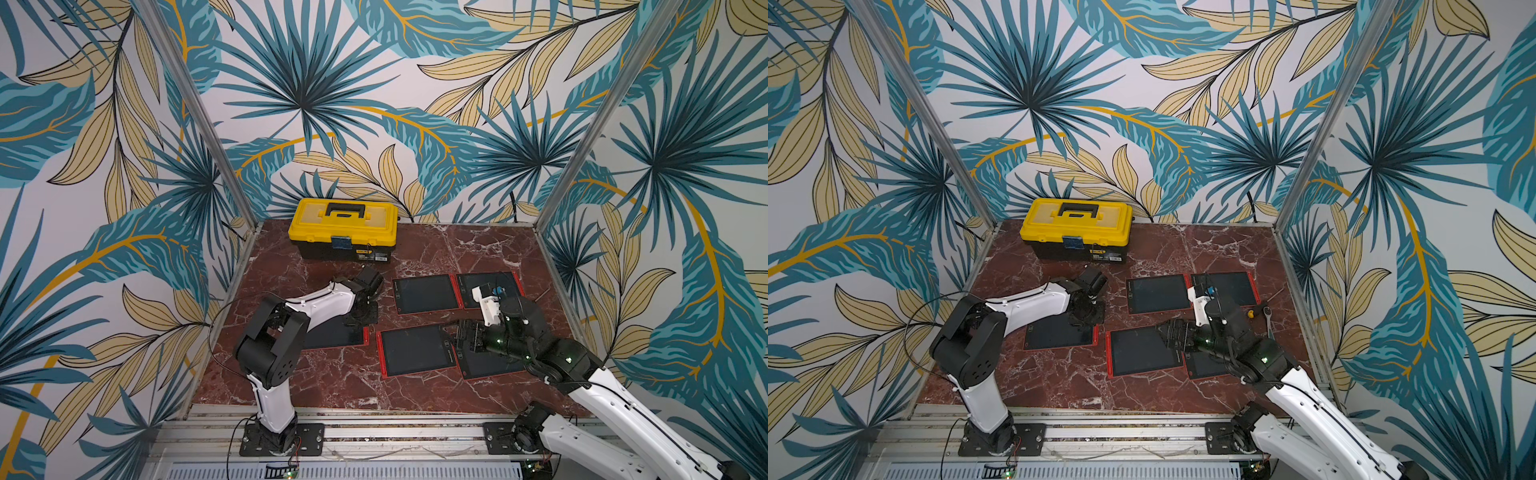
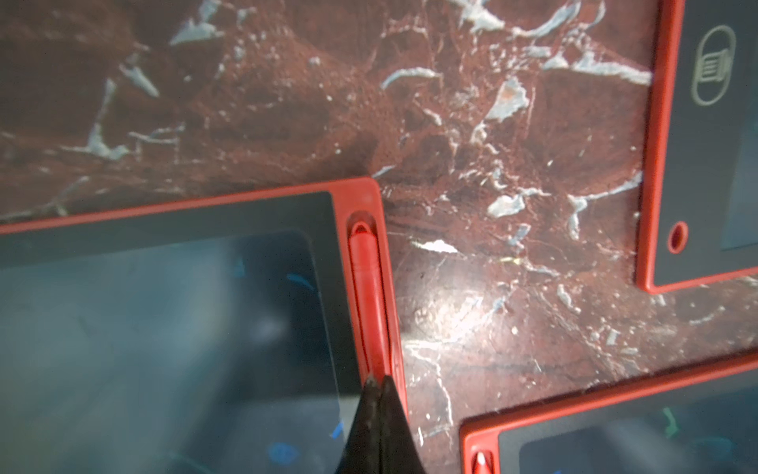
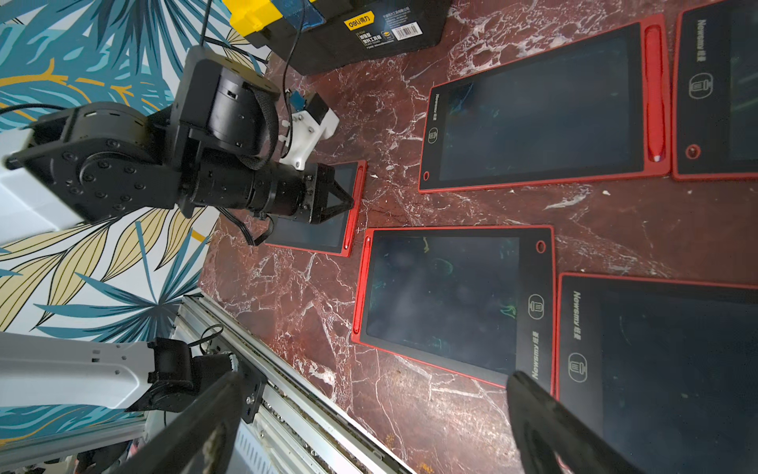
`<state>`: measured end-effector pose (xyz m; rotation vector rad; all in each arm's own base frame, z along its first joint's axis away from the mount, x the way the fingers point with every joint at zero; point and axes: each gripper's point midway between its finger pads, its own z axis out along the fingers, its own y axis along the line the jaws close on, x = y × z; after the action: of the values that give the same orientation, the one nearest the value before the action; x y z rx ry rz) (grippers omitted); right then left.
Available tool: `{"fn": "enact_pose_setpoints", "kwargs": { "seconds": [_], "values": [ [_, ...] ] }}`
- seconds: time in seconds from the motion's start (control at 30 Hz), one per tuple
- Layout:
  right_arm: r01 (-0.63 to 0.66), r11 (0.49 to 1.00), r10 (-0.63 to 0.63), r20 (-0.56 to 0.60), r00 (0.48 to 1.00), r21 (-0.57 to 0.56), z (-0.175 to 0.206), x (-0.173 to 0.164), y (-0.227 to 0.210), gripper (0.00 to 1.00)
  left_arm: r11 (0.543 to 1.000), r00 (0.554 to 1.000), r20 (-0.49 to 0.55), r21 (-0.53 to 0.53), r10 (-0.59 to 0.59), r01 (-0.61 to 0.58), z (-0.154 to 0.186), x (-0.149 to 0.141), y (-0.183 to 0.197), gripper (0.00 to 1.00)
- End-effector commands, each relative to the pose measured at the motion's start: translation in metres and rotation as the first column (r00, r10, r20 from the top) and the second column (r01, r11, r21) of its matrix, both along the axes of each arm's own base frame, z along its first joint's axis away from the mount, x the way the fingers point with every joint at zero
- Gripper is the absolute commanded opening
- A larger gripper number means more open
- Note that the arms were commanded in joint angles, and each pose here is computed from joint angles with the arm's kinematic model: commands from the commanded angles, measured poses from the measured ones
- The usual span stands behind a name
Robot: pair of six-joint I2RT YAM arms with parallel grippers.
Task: Place the stylus back onto the writing tablet
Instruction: Place the stylus on the writing tablet.
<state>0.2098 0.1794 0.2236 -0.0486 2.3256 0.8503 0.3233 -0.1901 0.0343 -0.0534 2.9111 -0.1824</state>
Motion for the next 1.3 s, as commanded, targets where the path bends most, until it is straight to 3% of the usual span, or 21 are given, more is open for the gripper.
{"fn": "enact_pose_setpoints", "kwargs": {
  "seconds": [0.0, 0.27, 0.57, 1.27],
  "values": [
    [0.023, 1.0, -0.023, 0.025, 0.999, 0.006, 0.01, 0.003, -0.002, 1.0, 0.999, 0.999, 0.033, -0.035, 0.001, 0.001, 0.021, 0.001, 0.0, 0.0],
    [0.019, 1.0, -0.019, 0.031, 0.999, 0.008, 0.013, 0.005, 0.0, 0.99, 0.999, 0.999, 0.037, -0.053, 0.01, -0.008, 0.029, -0.001, 0.003, 0.03],
    [0.012, 1.0, -0.013, 0.032, 0.999, 0.013, 0.014, 0.005, 0.001, 0.99, 0.998, 1.0, 0.019, -0.062, 0.005, -0.004, 0.024, 0.001, 0.0, 0.0],
    [0.011, 1.0, -0.011, 0.0, 1.0, 0.018, 0.004, 0.002, 0.002, 1.0, 0.999, 0.998, -0.056, -0.051, 0.002, -0.004, -0.007, 0.006, -0.005, 0.0]
  ]
}}
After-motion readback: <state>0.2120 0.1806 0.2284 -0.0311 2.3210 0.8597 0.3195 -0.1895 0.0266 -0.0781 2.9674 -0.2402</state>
